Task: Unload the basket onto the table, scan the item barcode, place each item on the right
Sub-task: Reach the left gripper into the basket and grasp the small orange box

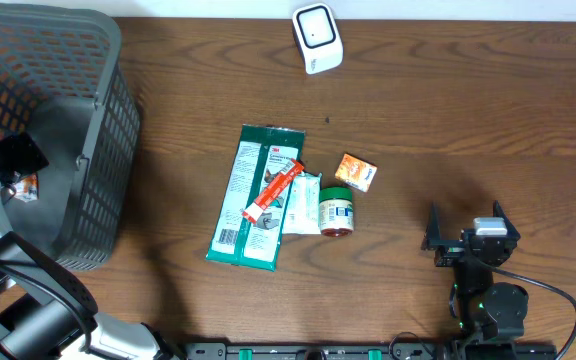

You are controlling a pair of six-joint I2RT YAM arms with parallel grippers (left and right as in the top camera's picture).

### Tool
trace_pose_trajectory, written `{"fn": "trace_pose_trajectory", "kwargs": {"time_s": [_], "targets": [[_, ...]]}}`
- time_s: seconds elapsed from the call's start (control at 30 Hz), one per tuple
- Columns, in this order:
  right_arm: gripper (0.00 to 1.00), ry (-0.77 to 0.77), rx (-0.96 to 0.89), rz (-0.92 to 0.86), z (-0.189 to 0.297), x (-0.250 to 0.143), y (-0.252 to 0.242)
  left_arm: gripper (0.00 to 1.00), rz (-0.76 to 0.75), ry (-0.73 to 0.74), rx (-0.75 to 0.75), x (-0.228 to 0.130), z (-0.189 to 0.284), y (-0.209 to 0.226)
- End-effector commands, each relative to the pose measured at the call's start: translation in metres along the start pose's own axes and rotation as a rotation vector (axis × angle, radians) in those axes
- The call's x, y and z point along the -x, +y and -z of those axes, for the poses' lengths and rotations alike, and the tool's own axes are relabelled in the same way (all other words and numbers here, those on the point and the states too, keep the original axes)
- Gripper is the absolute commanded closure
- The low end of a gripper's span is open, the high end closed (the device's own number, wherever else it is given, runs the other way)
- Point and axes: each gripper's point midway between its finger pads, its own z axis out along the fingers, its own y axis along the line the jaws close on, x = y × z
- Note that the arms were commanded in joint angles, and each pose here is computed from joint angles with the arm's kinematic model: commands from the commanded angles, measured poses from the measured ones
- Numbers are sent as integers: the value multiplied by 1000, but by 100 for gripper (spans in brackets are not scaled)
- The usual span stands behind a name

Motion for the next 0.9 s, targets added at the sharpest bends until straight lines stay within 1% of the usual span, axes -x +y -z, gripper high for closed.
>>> {"fn": "trace_pose_trajectory", "kwargs": {"time_s": [0.0, 0.07, 0.4, 0.6, 0.77, 0.8, 0.83, 0.87], "targets": [[1, 0, -13, -15, 0, 0, -2, 18, -31, -10, 30, 6, 2, 5], [1, 0, -13, -15, 0, 0, -2, 18, -31, 12, 76, 2, -4, 13], [1, 0, -13, -15, 0, 0, -2, 18, -26, 117, 65, -22, -41, 14], [1, 0, -13, -15, 0, 0, -2, 18, -14, 105, 72, -20, -42, 20], [1, 0, -13, -15, 0, 0, -2, 19, -9, 117, 73, -25, -44, 22], [1, 0, -13, -15, 0, 0, -2, 20, -9, 119, 73, -26, -45, 21], [1, 0, -13, -15, 0, 0, -2, 26, -8, 124, 73, -28, -46, 21], [1, 0, -13, -15, 0, 0, -2, 26, -9, 125, 72, -29, -46, 21]]}}
